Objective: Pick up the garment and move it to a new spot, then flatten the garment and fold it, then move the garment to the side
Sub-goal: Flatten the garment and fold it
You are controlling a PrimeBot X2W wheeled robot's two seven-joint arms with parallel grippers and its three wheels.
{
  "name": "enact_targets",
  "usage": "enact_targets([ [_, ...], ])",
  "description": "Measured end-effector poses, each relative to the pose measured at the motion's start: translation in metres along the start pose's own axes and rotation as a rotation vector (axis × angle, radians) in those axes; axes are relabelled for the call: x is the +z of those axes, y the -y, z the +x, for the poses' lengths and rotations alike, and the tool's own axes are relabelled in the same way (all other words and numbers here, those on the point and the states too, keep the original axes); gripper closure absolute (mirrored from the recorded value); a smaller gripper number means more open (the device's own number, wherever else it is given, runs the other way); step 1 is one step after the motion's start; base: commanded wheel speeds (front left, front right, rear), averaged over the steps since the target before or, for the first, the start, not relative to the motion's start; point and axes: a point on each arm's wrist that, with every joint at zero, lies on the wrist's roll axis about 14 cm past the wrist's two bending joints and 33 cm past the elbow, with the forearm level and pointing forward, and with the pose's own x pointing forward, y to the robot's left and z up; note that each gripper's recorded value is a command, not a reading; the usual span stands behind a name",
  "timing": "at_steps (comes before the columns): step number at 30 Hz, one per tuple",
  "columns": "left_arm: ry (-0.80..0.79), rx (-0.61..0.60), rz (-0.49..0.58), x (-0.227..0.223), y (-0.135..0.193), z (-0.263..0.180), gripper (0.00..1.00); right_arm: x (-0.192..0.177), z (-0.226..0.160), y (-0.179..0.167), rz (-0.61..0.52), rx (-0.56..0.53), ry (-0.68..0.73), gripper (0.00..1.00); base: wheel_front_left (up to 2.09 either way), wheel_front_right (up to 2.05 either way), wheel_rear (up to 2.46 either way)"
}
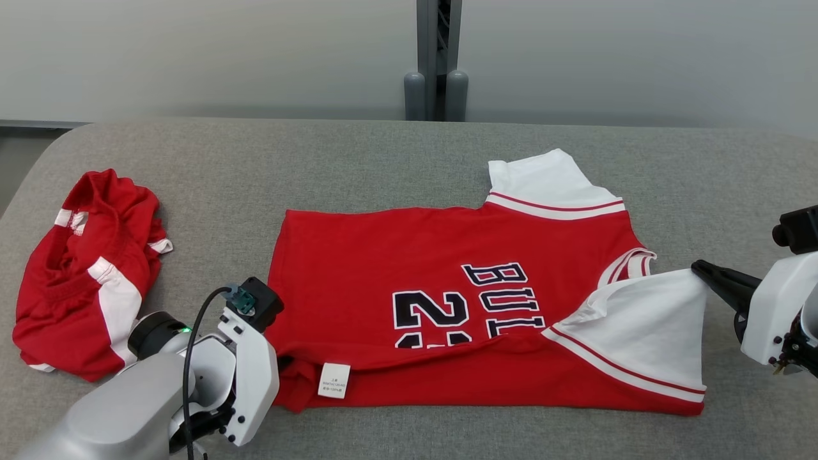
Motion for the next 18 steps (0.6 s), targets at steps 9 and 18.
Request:
enact_targets([
  [9, -0.044, 0.003, -0.02, -0.011, -0.002, 0.004, 1.0, 0.002, 0.012, 0.001, -0.02, -0.002, 0.022, 1.0, 0.0, 0.0, 0.0],
  [18, -0.041, 0.001, -0.027, -0.013, -0.001, 0.006, 1.0, 0.007, 0.02, 0.0, -0.042, -0.002, 0.054, 1.0, 0.0, 0.0, 0.0],
])
